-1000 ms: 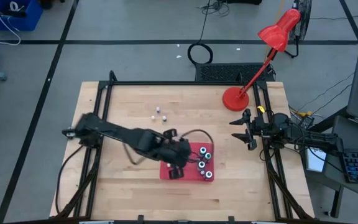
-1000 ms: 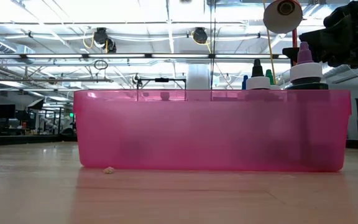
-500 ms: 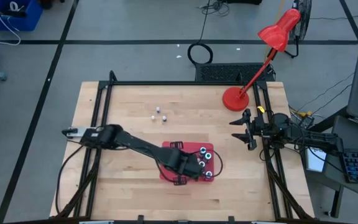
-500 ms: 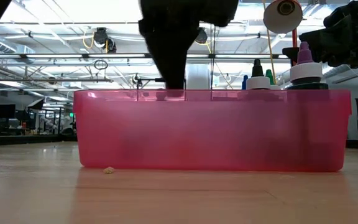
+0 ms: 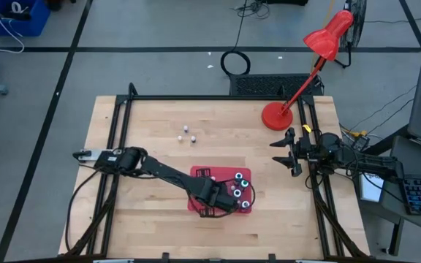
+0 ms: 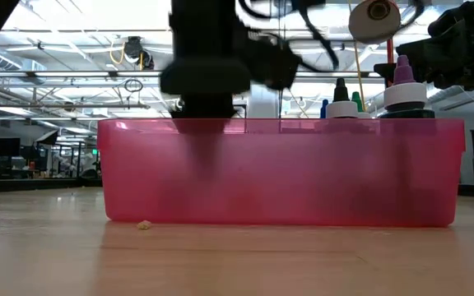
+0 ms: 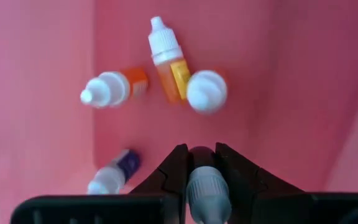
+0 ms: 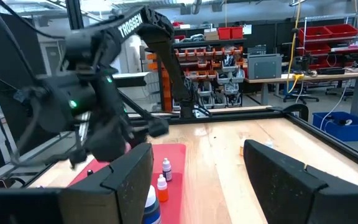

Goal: Pick & Place food coloring
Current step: Put the small black food coloring bottle into the bin, then put the small orange food coloring bottle into the bin

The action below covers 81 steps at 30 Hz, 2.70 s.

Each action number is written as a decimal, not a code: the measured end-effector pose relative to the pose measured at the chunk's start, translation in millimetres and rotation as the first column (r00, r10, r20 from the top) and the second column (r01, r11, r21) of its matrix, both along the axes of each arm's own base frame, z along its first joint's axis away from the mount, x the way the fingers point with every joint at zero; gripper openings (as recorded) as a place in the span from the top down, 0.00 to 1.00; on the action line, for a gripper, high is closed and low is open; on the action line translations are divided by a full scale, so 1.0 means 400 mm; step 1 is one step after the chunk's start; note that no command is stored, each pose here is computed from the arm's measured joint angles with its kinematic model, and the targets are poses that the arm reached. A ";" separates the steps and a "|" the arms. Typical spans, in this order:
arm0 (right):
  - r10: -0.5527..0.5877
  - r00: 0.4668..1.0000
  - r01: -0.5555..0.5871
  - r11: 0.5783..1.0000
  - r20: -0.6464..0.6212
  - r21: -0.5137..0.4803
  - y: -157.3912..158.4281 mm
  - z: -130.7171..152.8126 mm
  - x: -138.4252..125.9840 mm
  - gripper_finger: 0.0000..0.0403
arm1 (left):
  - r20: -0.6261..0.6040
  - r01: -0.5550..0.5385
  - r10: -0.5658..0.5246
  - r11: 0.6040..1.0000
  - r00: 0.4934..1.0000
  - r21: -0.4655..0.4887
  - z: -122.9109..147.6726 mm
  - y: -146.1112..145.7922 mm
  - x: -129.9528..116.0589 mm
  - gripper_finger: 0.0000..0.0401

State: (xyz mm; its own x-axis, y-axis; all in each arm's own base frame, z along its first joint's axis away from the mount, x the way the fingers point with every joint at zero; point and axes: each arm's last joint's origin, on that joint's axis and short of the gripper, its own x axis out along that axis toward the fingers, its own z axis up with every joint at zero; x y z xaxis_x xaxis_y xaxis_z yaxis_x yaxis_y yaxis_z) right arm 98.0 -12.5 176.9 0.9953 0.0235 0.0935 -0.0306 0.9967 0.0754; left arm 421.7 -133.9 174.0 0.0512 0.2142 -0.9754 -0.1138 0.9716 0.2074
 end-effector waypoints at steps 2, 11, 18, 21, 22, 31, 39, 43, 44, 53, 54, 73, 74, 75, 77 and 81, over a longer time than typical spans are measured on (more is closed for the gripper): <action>0.000 1.000 0.000 1.000 0.000 0.000 0.000 0.000 0.000 0.41 | -0.001 -0.009 0.009 1.000 1.000 -0.016 -0.015 0.009 0.003 0.84; 0.000 1.000 0.000 1.000 0.000 0.000 0.000 0.000 0.000 0.41 | 0.018 -0.018 0.020 0.996 1.000 -0.084 -0.059 0.027 0.008 0.84; 0.000 1.000 0.000 1.000 0.000 0.000 0.000 0.000 0.000 0.41 | 0.039 -0.021 0.027 0.991 0.999 -0.130 -0.071 0.022 0.011 0.84; 0.000 1.000 0.000 1.000 0.000 0.000 0.000 0.000 0.000 0.41 | 0.042 -0.031 0.037 0.990 0.998 -0.134 -0.071 0.020 0.011 0.77; 0.000 1.000 0.000 1.000 0.000 0.000 0.000 0.000 0.000 0.41 | 0.042 -0.036 0.042 0.990 0.998 -0.135 -0.071 0.020 0.011 0.73; 0.000 1.000 0.000 1.000 0.000 0.000 0.000 0.000 0.000 0.41 | 0.045 -0.050 0.057 0.989 0.997 -0.139 -0.052 0.024 0.005 0.52; 0.000 1.000 0.000 1.000 0.000 0.000 0.000 0.000 0.000 0.41 | 0.225 -0.035 0.062 0.992 0.972 -0.121 0.132 0.036 -0.035 0.51; 0.000 1.000 0.000 1.000 0.001 0.000 0.000 0.000 0.000 0.41 | 0.335 0.006 -0.004 1.000 0.942 -0.004 0.240 0.042 -0.079 0.51; 0.000 1.000 0.000 1.000 0.001 0.000 0.000 0.000 0.000 0.41 | 0.352 0.000 -0.010 1.000 0.936 0.030 0.266 0.048 -0.095 0.51; 0.000 1.000 0.000 1.000 0.001 -0.001 0.000 0.000 0.000 0.41 | 0.341 -0.340 0.280 0.931 0.897 0.130 0.409 0.250 -0.226 0.51; 0.000 1.000 0.000 1.000 0.000 0.000 0.000 0.000 0.000 0.41 | 0.347 -0.372 0.311 0.920 0.885 0.123 0.416 0.278 -0.238 0.51; 0.000 1.000 0.000 1.000 0.000 0.000 0.000 0.000 0.000 0.41 | 0.214 -0.696 0.721 0.692 0.659 -0.192 0.106 0.608 -0.405 0.51; 0.000 1.000 0.000 1.000 0.000 0.000 0.000 0.000 0.000 0.41 | 0.223 -0.699 0.729 0.684 0.647 -0.207 0.095 0.612 -0.406 0.51; 0.000 1.000 0.000 1.000 0.000 0.000 0.000 0.000 0.000 0.41 | 0.231 -0.697 0.732 0.681 0.641 -0.223 0.085 0.614 -0.406 0.51; 0.000 1.000 0.000 1.000 -0.001 0.000 0.000 0.000 0.000 0.41 | 0.250 -0.682 0.730 0.683 0.636 -0.262 0.068 0.614 -0.403 0.51; 0.000 1.000 0.000 1.000 0.000 0.000 0.000 0.000 0.000 0.41 | 0.279 -0.652 0.721 0.692 0.634 -0.308 0.050 0.611 -0.397 0.51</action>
